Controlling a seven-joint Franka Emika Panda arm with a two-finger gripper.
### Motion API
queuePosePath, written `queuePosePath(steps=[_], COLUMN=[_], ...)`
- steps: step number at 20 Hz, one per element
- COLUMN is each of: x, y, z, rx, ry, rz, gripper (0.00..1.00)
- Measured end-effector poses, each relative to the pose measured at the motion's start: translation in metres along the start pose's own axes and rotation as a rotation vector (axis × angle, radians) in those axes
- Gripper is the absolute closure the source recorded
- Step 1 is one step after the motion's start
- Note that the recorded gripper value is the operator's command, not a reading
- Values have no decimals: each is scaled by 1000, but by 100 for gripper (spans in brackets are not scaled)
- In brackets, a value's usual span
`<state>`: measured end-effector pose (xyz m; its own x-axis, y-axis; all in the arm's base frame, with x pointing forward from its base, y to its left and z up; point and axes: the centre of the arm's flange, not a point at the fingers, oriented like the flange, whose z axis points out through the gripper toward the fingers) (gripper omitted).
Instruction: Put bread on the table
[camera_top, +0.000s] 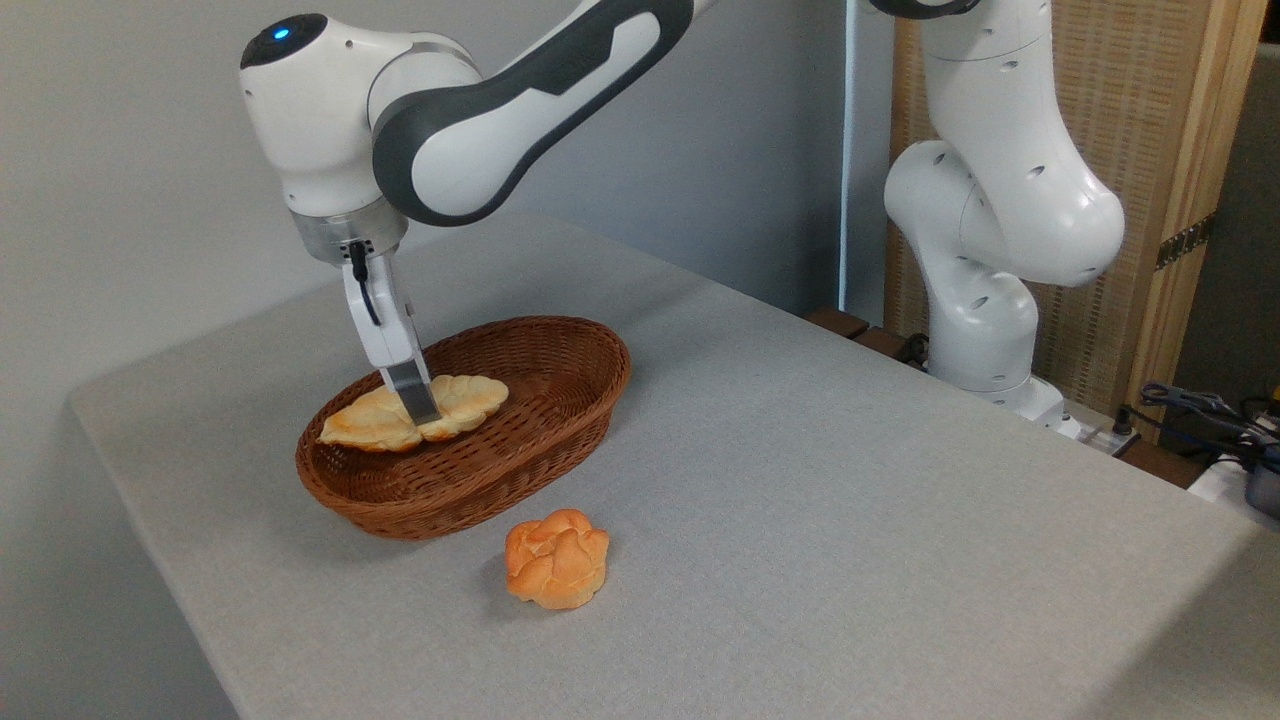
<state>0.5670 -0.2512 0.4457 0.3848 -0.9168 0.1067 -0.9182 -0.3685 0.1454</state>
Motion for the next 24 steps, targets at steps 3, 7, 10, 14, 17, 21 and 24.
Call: queuePosePath(steps=[3,7,10,14,17,21,24], x=[-1,-2,-3,-3,-4,-4,-5], y=[2,2,2,1,1,1,3], z=[-1,-5,-6,-6,-6,-9,-15], rx=[-7,-2,0,0,0,4,14], ry=[-9,-7,-6,-6,-6,-4,1], rz=[0,-1,-2,-4,-4,-5,-5], gripper=[54,55,60,68,69,68,68])
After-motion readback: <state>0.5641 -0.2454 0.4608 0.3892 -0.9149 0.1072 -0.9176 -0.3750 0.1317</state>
